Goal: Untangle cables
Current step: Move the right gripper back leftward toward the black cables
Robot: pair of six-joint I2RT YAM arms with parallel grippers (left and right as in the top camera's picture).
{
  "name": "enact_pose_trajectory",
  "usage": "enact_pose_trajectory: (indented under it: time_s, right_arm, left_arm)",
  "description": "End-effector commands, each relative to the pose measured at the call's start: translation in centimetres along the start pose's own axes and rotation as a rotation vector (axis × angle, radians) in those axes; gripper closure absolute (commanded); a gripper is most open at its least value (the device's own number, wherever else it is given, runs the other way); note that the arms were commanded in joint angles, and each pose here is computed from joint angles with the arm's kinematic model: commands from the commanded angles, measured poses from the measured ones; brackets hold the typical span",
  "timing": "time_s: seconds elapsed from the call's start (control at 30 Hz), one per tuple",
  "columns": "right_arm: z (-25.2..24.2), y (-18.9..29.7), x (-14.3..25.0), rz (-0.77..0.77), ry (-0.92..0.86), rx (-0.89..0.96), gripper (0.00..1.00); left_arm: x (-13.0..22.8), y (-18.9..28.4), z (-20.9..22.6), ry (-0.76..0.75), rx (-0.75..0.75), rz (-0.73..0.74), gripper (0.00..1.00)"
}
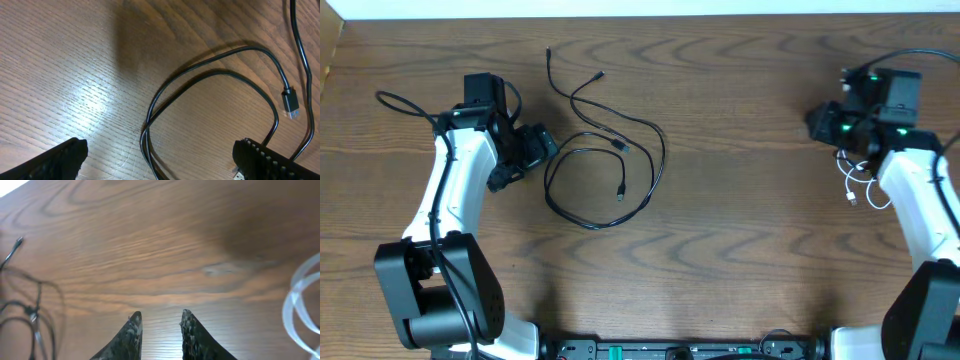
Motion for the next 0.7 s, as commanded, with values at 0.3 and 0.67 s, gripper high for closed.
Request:
enact_pose_trajectory:
  time_s: [0.3, 0.67]
  right_arm:
    - [8.8, -1.9, 2.4, 0.055, 0.164, -0.154, 0.75]
    - [15.0, -2.3, 5.4, 0.1, 0.295, -0.247, 0.72]
  left_arm:
    - [0.0, -0.3, 0.4, 0.003, -0.019, 0.004, 0.02]
    - [0.0, -0.3, 0.4, 0.003, -0.019, 0.004, 0.02]
Point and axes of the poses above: each gripper's point midway between its finger pads, its own y axis back along the fingers, its own z axis along the line the jaws close on, x = y × z, the point moved 4 cm from there along y, back along the fingers, and after that the axes turned 6 degrees about y, right-handed, at the moved point
